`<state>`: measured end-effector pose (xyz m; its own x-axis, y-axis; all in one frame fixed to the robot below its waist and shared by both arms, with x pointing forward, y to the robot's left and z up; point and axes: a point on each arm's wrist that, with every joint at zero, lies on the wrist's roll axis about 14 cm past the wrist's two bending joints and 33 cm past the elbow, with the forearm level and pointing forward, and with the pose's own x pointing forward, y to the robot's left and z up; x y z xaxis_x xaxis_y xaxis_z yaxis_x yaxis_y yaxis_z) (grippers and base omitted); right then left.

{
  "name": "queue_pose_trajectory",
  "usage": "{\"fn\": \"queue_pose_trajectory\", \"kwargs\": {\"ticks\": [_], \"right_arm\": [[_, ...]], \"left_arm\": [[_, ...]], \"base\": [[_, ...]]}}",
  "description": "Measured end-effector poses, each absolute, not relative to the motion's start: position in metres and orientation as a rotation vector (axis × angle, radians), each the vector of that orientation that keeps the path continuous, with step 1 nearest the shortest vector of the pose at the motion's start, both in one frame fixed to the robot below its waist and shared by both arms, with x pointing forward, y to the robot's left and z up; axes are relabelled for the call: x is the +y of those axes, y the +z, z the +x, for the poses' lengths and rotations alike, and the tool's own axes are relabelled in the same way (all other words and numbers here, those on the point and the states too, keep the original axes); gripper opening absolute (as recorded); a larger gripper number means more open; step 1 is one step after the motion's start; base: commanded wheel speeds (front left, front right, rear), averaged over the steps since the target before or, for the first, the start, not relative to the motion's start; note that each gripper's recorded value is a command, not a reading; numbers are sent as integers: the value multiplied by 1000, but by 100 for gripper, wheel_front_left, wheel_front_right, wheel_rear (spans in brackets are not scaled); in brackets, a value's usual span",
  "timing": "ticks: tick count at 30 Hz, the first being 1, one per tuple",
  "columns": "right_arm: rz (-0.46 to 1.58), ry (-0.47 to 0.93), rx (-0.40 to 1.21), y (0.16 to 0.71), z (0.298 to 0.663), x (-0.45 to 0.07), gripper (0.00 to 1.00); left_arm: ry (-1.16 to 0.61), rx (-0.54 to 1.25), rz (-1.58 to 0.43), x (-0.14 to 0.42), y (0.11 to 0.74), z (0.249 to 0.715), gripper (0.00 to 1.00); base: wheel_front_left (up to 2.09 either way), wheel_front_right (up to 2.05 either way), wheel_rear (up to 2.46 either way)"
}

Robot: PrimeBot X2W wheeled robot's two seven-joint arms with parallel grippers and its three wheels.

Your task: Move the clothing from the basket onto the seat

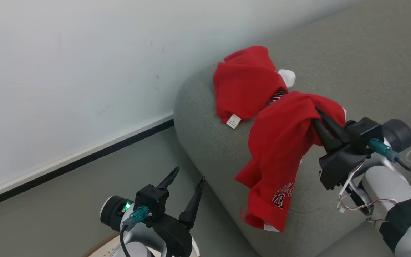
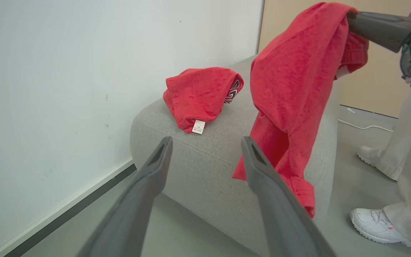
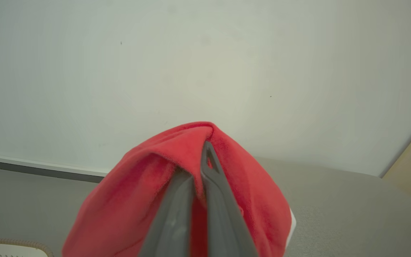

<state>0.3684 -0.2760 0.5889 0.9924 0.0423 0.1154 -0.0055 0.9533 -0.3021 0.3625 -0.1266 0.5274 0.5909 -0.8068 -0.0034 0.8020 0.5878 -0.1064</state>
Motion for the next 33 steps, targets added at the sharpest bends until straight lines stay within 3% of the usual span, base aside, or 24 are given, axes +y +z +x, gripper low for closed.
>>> {"fn": "queue_pose_trajectory", "kwargs": {"ticks": [10, 23, 33], "right_arm": [[-288, -101, -150, 618, 380, -323, 0], [-356, -218, -346, 748, 451, -374, 0], [-390, -269, -357, 776, 512, -393, 0]], "left_arm": [[-1018, 83, -130, -152, 513, 356, 100], [-943, 15, -136, -125, 515, 396, 100], [-847, -42, -112, -88, 517, 436, 100]], "base": [[0, 0, 0], [0, 0, 0], [0, 0, 0]]}}
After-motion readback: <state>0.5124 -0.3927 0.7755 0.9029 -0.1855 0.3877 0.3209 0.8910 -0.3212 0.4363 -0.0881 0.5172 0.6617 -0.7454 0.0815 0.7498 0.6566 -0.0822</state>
